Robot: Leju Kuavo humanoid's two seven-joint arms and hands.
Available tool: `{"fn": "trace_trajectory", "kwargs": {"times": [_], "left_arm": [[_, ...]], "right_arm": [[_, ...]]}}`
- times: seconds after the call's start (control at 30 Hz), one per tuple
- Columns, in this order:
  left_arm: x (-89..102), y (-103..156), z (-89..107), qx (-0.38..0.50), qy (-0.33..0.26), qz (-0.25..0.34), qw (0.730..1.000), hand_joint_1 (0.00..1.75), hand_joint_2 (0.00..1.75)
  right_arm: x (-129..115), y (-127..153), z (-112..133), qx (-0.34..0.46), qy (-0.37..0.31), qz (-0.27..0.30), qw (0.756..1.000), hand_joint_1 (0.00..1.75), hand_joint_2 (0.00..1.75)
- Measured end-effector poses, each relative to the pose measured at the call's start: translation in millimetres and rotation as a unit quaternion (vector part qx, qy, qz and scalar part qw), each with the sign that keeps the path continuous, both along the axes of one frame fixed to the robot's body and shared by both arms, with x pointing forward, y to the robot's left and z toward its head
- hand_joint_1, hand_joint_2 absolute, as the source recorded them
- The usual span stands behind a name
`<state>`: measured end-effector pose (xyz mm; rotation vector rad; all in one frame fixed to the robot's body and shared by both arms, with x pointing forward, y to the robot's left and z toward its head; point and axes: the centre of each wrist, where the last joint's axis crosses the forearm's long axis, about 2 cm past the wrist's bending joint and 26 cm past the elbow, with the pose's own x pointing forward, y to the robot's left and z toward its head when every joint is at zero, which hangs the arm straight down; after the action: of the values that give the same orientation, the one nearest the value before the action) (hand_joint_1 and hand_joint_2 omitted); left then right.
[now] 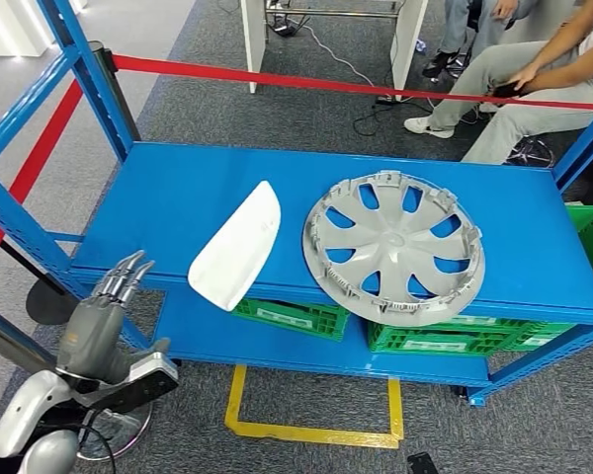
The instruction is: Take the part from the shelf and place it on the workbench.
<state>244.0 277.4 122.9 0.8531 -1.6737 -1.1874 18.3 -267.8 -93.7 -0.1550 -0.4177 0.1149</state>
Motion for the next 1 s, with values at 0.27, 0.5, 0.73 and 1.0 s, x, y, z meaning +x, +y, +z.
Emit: {"fn": "trace_trajectory", "kwargs": {"times": [0.27, 0.5, 0.73, 1.0], "left_arm": [[3.2, -24.6, -8.3, 0.059, 0.006, -0.029, 0.998, 0.0, 1.75], [13.2, -29.4, -18.1, 0.094, 0.021, -0.024, 0.995, 0.0, 1.75], [20.7, -30.5, -25.5, 0.132, 0.029, -0.024, 0.991, 0.0, 1.75], [26.1, -32.5, -28.2, 0.148, 0.033, -0.026, 0.988, 0.0, 1.75]], "right_arm": [[2.7, -2.1, 1.1, 0.003, 0.002, 0.002, 1.0, 0.0, 0.0], [5.2, -2.3, 1.7, 0.005, 0.001, 0.006, 1.0, 0.0, 0.0], [6.6, -4.3, 1.0, 0.0, -0.021, 0.006, 1.0, 0.0, 0.0], [5.5, -1.6, -1.5, 0.0, -0.024, 0.004, 1.0, 0.0, 0.0]]}}
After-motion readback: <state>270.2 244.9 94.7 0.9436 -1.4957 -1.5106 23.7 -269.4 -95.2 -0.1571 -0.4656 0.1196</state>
